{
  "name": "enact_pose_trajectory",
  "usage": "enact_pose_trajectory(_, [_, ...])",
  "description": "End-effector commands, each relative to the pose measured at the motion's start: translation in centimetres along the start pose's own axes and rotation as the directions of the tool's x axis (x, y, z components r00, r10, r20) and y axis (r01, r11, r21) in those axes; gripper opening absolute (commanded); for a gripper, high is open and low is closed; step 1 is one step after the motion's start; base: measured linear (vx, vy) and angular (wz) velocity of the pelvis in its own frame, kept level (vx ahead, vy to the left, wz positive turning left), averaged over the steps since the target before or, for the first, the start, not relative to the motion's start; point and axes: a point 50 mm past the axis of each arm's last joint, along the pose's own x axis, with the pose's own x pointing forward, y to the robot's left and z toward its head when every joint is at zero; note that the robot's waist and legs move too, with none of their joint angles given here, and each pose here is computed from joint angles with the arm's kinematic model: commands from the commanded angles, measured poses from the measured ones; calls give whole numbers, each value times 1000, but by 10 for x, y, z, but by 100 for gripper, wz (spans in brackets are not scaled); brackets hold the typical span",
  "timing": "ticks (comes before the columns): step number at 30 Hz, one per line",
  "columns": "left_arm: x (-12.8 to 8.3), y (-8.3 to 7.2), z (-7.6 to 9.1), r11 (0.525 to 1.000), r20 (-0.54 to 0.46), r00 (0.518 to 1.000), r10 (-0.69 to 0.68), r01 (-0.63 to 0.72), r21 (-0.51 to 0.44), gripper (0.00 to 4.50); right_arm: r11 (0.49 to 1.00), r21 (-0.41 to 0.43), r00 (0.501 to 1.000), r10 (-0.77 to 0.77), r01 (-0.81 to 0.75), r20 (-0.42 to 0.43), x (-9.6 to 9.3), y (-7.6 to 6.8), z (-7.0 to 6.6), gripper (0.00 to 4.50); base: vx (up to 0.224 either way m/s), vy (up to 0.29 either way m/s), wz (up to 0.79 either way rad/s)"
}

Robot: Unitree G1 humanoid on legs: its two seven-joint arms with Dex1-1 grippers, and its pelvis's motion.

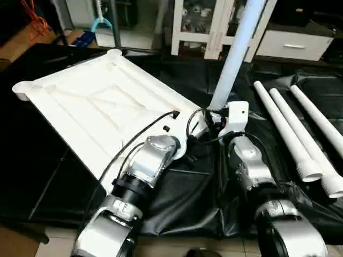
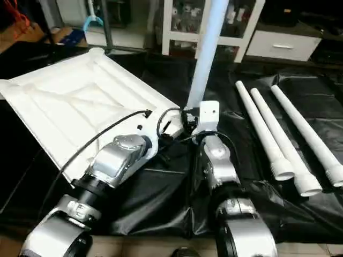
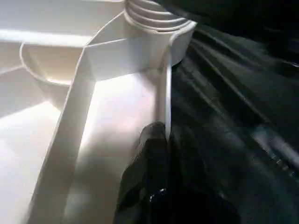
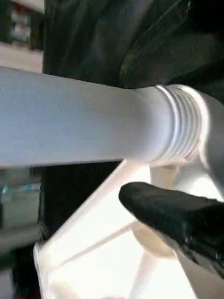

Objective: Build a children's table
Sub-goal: Insert table leg to table base

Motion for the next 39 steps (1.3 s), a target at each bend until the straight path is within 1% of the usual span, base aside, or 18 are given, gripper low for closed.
enact_pose_trajectory(1, [-10,16,-11,986,15,1000,-26,23,164,0,992,-37,988,123,-120,93,-17,-7,26,366,0,0,0])
enact_pose_trajectory(2, [-12,19,-16,978,5,999,-41,39,206,0,988,-51,983,150,-145,102,-23,-9,30,366,0,0,0])
enact_pose_trajectory(3, [-13,19,-17,977,5,999,-42,40,208,0,988,-52,983,151,-146,102,-23,-9,30,366,0,0,0])
enact_pose_trajectory(6, [-23,28,-32,970,-21,996,-90,92,224,0,966,-94,966,248,-241,69,-44,-22,36,366,0,0,0])
enact_pose_trajectory(7, [-35,35,-41,959,-25,989,-149,151,240,0,914,-137,924,381,-382,-34,-68,-34,36,366,0,0,0])
enact_pose_trajectory(8, [-35,35,-41,959,-25,989,-149,151,240,0,914,-137,924,381,-382,-34,-68,-34,36,366,0,0,0])
enact_pose_trajectory(10, [-46,36,-45,929,2,971,-241,230,290,0,862,-152,874,465,-483,-140,-90,-47,33,366,0,0,0])
enact_pose_trajectory(12, [-52,33,-46,896,15,948,-318,296,330,0,865,-120,871,469,-487,-148,-98,-55,35,366,0,0,0])
enact_pose_trajectory(13, [-55,30,-47,878,13,932,-362,336,342,0,865,-98,867,476,-492,-149,-101,-60,36,386,0,0,0])
enact_pose_trajectory(15, [-58,26,-47,851,15,908,-418,386,356,0,858,-76,856,494,-508,-153,-103,-65,37,397,0,0,0])
enact_pose_trajectory(19, [-66,11,-42,784,34,839,-544,493,376,0,783,16,769,614,-622,-178,-108,-67,39,443,0,0,0])
enact_pose_trajectory(21, [-67,6,-41,761,33,818,-574,518,390,0,763,5,750,635,-646,-185,-107,-66,41,447,0,0,0])
enact_pose_trajectory(22, [-69,0,-41,730,26,791,-611,551,405,0,737,-6,723,662,-676,-196,-106,-65,43,449,0,0,0])
enact_pose_trajectory(23, [-69,0,-41,730,26,791,-611,551,405,0,737,-6,723,662,-676,-196,-106,-65,43,449,0,0,0])
enact_pose_trajectory(24, [-68,-5,-41,707,15,776,-631,567,422,0,694,-6,678,701,-720,-221,-106,-63,45,449,0,0,0])
enact_pose_trajectory(30, [-68,-8,-39,682,-6,761,-649,586,438,0,601,-31,578,752,-799,-318,-103,-64,45,449,0,0,0])
enact_pose_trajectory(33, [-69,-7,-38,676,-15,757,-653,592,440,0,578,-29,552,763,-816,-337,-103,-66,46,449,0,0,0])
enact_pose_trajectory(39, [-69,-5,-38,674,-23,759,-651,592,442,0,554,-22,523,770,-832,-366,-100,-70,47,378,0,0,0])
